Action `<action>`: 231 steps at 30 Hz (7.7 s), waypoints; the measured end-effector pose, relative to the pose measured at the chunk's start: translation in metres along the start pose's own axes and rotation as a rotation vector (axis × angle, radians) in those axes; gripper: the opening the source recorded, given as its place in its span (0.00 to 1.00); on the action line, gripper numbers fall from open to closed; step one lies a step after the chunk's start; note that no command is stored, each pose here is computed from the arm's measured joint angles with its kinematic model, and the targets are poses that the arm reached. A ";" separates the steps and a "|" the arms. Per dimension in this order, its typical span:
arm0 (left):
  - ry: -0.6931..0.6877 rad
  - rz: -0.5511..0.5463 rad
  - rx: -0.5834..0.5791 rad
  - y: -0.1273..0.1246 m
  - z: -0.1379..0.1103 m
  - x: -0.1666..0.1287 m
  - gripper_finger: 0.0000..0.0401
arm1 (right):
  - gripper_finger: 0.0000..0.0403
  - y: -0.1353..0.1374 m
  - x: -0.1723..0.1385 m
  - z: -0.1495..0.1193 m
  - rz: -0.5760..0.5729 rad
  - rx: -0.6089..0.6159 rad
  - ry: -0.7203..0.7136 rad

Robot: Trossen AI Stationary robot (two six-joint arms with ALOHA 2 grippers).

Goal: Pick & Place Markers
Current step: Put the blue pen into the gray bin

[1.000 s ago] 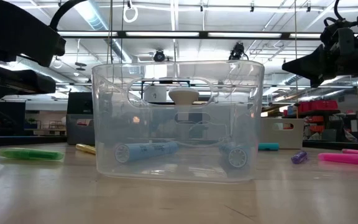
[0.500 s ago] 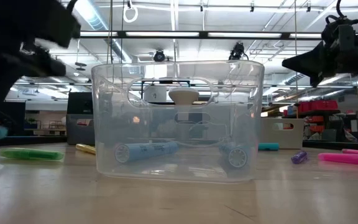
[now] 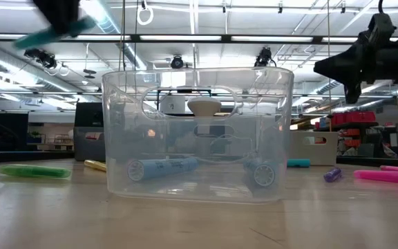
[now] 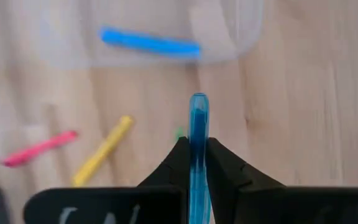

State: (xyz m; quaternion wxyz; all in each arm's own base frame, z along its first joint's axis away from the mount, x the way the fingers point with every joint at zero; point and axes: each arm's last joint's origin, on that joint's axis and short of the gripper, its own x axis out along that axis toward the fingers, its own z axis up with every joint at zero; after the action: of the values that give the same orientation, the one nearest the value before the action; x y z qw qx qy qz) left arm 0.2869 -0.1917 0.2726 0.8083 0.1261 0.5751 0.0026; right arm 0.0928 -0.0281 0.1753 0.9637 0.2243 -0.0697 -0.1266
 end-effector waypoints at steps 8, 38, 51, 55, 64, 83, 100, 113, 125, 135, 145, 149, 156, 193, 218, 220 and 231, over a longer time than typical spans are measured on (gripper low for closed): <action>-0.059 0.152 0.133 0.025 0.017 -0.037 0.07 | 0.31 0.002 0.000 -0.001 0.062 0.286 0.045; 0.025 0.783 0.877 0.104 0.067 -0.043 0.07 | 0.37 0.018 0.012 0.024 0.262 0.635 0.037; 0.180 1.028 1.014 0.127 0.088 -0.052 0.07 | 0.37 0.063 0.081 0.106 0.332 0.284 0.125; 0.191 1.031 1.008 0.137 0.090 -0.051 0.07 | 0.37 0.071 0.107 0.122 0.344 0.212 0.159; 0.185 1.049 1.018 0.159 0.098 -0.051 0.07 | 0.37 0.076 0.158 0.128 0.296 0.280 0.358; 0.098 1.058 1.055 0.162 0.104 -0.055 0.07 | 0.37 0.084 0.178 0.123 0.376 0.356 0.382; 0.068 1.045 1.067 0.161 0.105 -0.055 0.07 | 0.31 0.089 0.181 0.119 0.403 0.374 0.384; 0.076 1.047 1.061 0.162 0.105 -0.055 0.08 | 0.04 0.088 0.181 0.120 0.370 0.377 0.360; 0.041 1.070 0.903 0.162 0.105 -0.056 0.24 | 0.04 0.088 0.181 0.120 0.356 0.393 0.350; 0.022 1.137 0.603 0.162 0.102 -0.059 0.34 | 0.04 0.080 0.181 0.128 0.314 0.356 0.291; -0.145 0.974 0.374 0.151 0.080 -0.061 0.35 | 0.04 0.063 0.163 0.139 0.130 0.206 0.256; -0.267 0.741 0.225 0.150 0.065 -0.067 0.35 | 0.04 0.059 0.155 0.139 0.019 0.105 0.253; -0.321 0.486 0.015 0.151 0.051 -0.072 0.35 | 0.04 0.048 0.143 0.132 -0.317 -0.043 0.265; -0.258 0.352 -0.106 0.148 0.039 -0.070 0.35 | 0.03 -0.031 0.171 0.180 -1.113 0.116 0.677; -0.256 0.353 -0.105 0.148 0.039 -0.069 0.35 | 0.03 -0.080 0.184 0.154 -1.263 0.350 0.875; -0.256 0.353 -0.105 0.148 0.039 -0.069 0.35 | 0.03 -0.086 0.186 0.139 -1.257 0.347 0.873; -0.256 0.353 -0.104 0.148 0.039 -0.069 0.35 | 0.03 -0.115 0.176 0.078 -1.261 0.360 0.819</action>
State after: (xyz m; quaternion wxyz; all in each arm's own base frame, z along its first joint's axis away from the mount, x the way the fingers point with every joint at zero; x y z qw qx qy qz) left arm 0.3204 -0.0666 0.3795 0.8672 0.1825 0.4357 0.1575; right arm 0.2219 -0.2089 0.2061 0.6070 0.4039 0.4140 -0.5451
